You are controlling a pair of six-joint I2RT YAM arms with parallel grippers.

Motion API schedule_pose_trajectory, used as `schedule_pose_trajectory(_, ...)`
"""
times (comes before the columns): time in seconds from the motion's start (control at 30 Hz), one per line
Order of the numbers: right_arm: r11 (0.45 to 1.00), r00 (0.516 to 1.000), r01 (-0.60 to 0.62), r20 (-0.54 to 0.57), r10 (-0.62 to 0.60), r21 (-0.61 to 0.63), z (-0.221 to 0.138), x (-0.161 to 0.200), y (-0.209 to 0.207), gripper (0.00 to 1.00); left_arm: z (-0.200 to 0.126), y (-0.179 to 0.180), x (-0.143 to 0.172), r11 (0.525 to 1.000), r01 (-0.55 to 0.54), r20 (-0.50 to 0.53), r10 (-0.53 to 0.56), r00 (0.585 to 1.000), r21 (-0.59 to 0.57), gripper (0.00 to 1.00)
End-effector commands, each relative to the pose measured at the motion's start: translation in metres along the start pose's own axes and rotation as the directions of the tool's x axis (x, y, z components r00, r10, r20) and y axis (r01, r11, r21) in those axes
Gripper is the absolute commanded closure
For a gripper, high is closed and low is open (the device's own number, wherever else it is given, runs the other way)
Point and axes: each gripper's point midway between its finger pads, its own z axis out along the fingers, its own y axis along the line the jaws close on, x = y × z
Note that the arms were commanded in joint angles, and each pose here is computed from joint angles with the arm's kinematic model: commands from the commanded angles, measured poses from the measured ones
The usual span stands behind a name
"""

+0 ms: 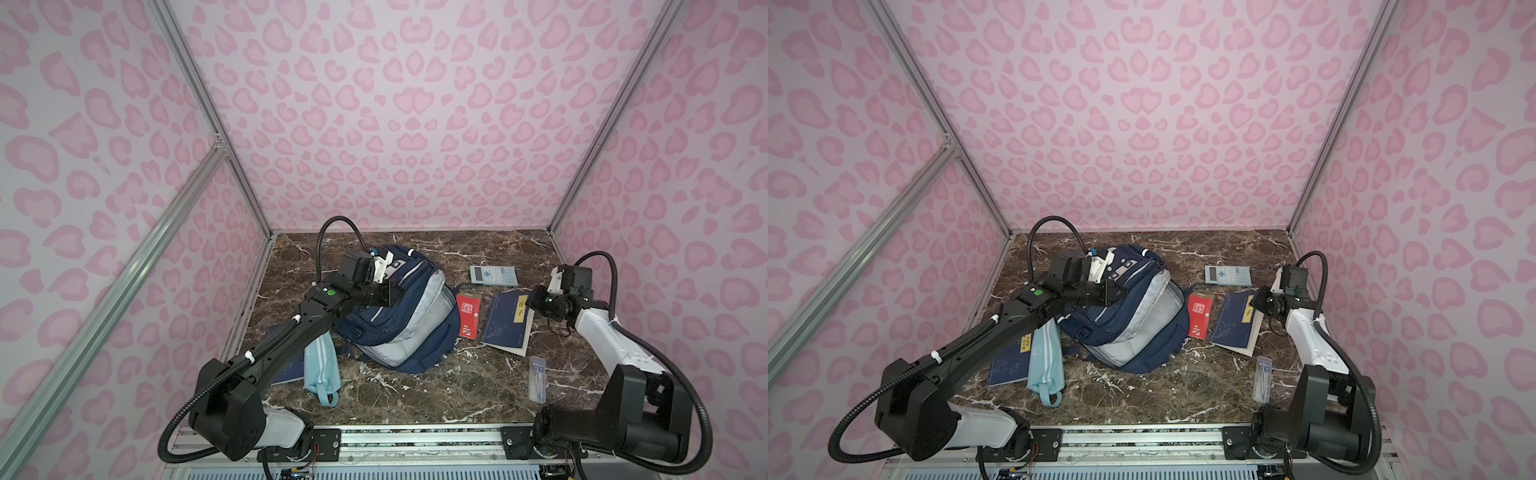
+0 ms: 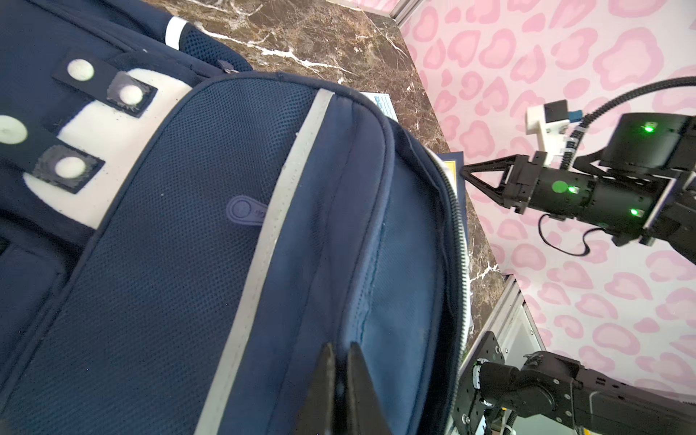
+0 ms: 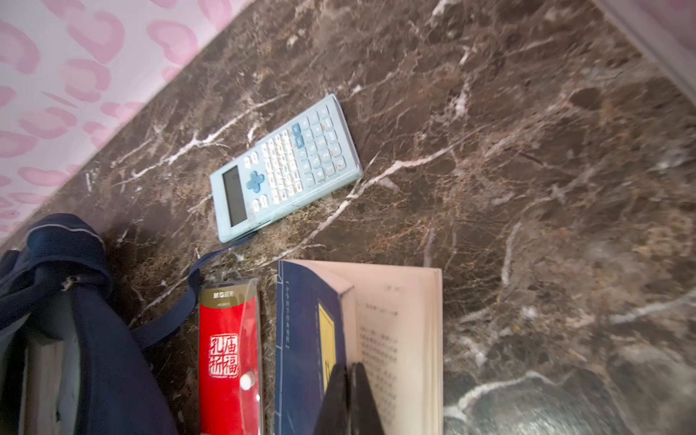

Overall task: Pack books, pencil case, and school supplies into a backpack
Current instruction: Close the student bag at the center of the table, then pick up the book from the middle-right of the table.

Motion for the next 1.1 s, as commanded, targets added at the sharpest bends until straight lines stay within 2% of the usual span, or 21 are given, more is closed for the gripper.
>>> schedule_pose_trajectory(0.0,0.999,1.000,-0.013,-0.013,0.013,-0.052,-0.015,0.009,0.010,1.00,-0.007,-0.011,-0.012,0.999,-0.022,0.041,0.021,0.999,0.033,0.97)
schedule_pose_trajectory(0.27,0.952,0.996,0.064,0.081,-0.042,-0.298,-0.085,0.018,0.085,1.00,-0.012,-0.020,-0.015,0.998,-0.022,0.055,0.019,0.998,0.067,0.97)
schedule_pose_trajectory(0.43,0.912,0.985,0.159,0.130,-0.118,-0.379,-0.119,0.038,0.140,1.00,-0.017,-0.021,-0.018,0.998,-0.026,0.069,0.021,0.997,0.062,0.97)
schedule_pose_trajectory(0.5,0.909,0.978,0.184,0.164,-0.130,-0.375,-0.121,0.042,0.148,1.00,-0.016,-0.020,-0.016,0.998,-0.022,0.066,0.018,0.998,0.060,0.97)
schedule_pose_trajectory(0.57,0.943,0.979,0.156,0.170,-0.109,-0.293,-0.102,0.040,0.126,1.00,-0.014,-0.017,-0.014,0.998,-0.017,0.060,0.013,0.998,0.054,0.97)
schedule_pose_trajectory(0.6,0.965,0.984,0.134,0.143,-0.103,-0.227,-0.089,0.040,0.108,0.90,-0.012,-0.015,-0.013,0.999,-0.011,0.054,0.009,0.998,0.046,0.97)
schedule_pose_trajectory(0.63,0.982,0.990,0.107,0.112,-0.090,-0.156,-0.077,0.040,0.088,0.59,-0.011,-0.013,-0.010,0.999,-0.008,0.048,0.006,0.999,0.042,0.97)
schedule_pose_trajectory(0.67,0.991,0.993,0.084,0.089,-0.075,-0.102,-0.069,0.041,0.071,0.42,-0.009,-0.011,-0.008,0.999,-0.003,0.042,0.001,0.999,0.038,0.97)
schedule_pose_trajectory(0.7,0.996,0.996,0.072,0.056,-0.069,-0.061,-0.059,0.046,0.058,0.30,-0.007,-0.009,-0.005,0.999,0.001,0.035,-0.002,0.999,0.033,0.97)
schedule_pose_trajectory(0.73,0.998,0.998,0.058,0.033,-0.057,-0.027,-0.052,0.047,0.045,0.11,-0.005,-0.006,-0.003,1.000,0.004,0.027,-0.005,1.000,0.024,0.97)
schedule_pose_trajectory(0.77,0.999,0.999,0.049,0.019,-0.049,0.003,-0.047,0.049,0.035,0.02,-0.003,-0.003,-0.001,1.000,0.006,0.025,-0.006,1.000,0.010,0.97)
schedule_pose_trajectory(0.9,0.988,1.000,0.030,-0.003,-0.030,0.151,-0.032,0.052,-0.002,0.02,0.000,0.002,0.003,0.999,-0.004,0.026,0.005,1.000,-0.043,0.97)
schedule_pose_trajectory(1.0,0.988,0.999,-0.036,-0.025,0.040,0.151,-0.017,0.055,-0.019,0.02,0.005,-0.001,0.005,0.998,-0.023,0.011,0.024,1.000,-0.064,0.97)
schedule_pose_trajectory(1.07,0.985,0.997,-0.055,-0.044,0.063,0.162,-0.007,0.058,-0.028,0.02,0.007,0.001,0.006,0.993,-0.037,0.006,0.038,0.999,-0.114,0.80)
